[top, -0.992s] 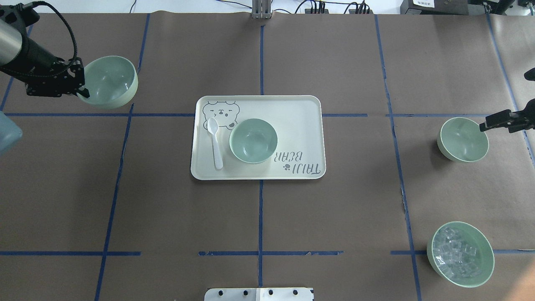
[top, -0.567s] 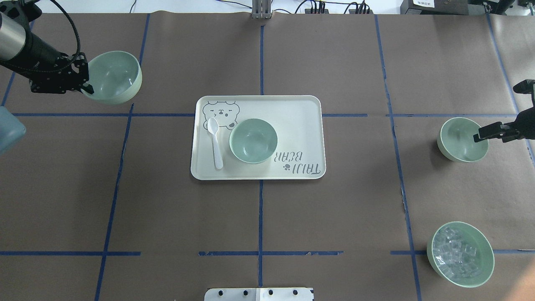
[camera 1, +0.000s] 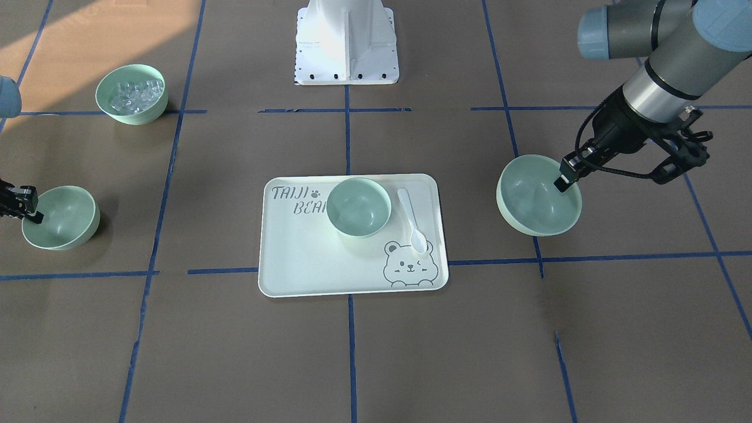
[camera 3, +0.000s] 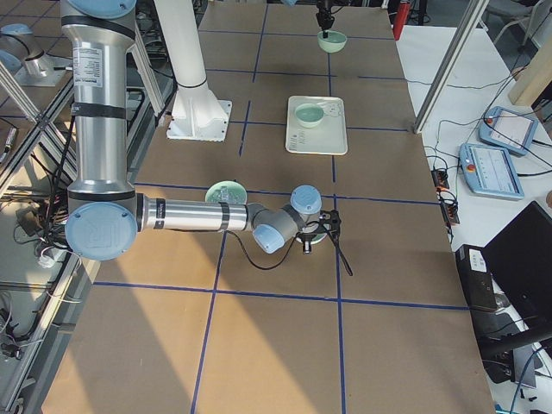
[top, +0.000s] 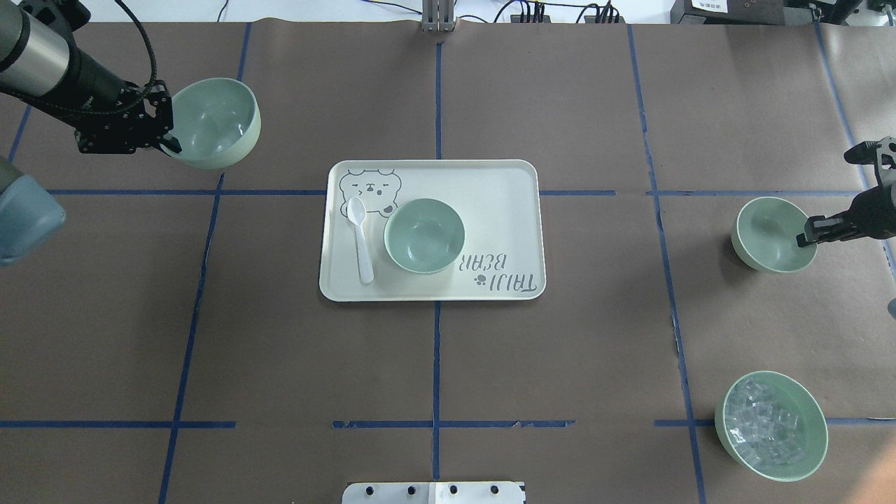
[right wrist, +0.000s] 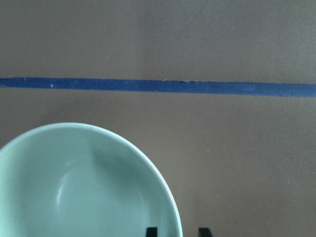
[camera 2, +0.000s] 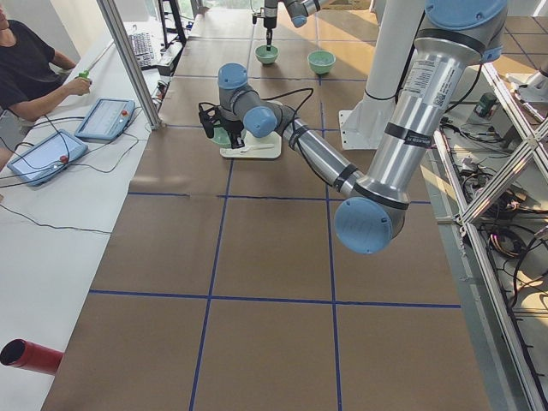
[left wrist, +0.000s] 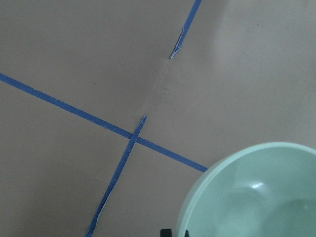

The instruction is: Stack green bowls together

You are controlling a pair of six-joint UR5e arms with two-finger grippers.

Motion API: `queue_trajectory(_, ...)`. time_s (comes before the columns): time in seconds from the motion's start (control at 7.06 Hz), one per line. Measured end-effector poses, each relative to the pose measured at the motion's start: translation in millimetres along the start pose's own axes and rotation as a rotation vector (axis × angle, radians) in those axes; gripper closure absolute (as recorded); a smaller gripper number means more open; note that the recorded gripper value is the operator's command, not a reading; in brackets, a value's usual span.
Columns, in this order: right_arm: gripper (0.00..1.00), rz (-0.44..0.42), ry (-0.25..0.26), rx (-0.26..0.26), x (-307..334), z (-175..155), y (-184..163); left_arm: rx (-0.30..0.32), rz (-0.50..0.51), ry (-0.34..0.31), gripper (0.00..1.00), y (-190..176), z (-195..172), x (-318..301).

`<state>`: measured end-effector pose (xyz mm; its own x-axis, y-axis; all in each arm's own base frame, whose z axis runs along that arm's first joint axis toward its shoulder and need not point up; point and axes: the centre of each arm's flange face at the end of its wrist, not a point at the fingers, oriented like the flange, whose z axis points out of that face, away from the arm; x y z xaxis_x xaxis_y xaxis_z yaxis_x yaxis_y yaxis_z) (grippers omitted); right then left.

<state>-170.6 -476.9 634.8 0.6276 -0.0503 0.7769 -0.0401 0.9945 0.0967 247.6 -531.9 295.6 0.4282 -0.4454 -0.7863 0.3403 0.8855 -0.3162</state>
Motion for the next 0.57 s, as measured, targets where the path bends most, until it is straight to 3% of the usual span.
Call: queue_trajectory(0.57, 1.00, 0.003, -0.091, -0.016, -13.7, -20.9, -15.1, -0.026, -0.079, -0.016, 1.00, 124.4, 88.8, 93.5)
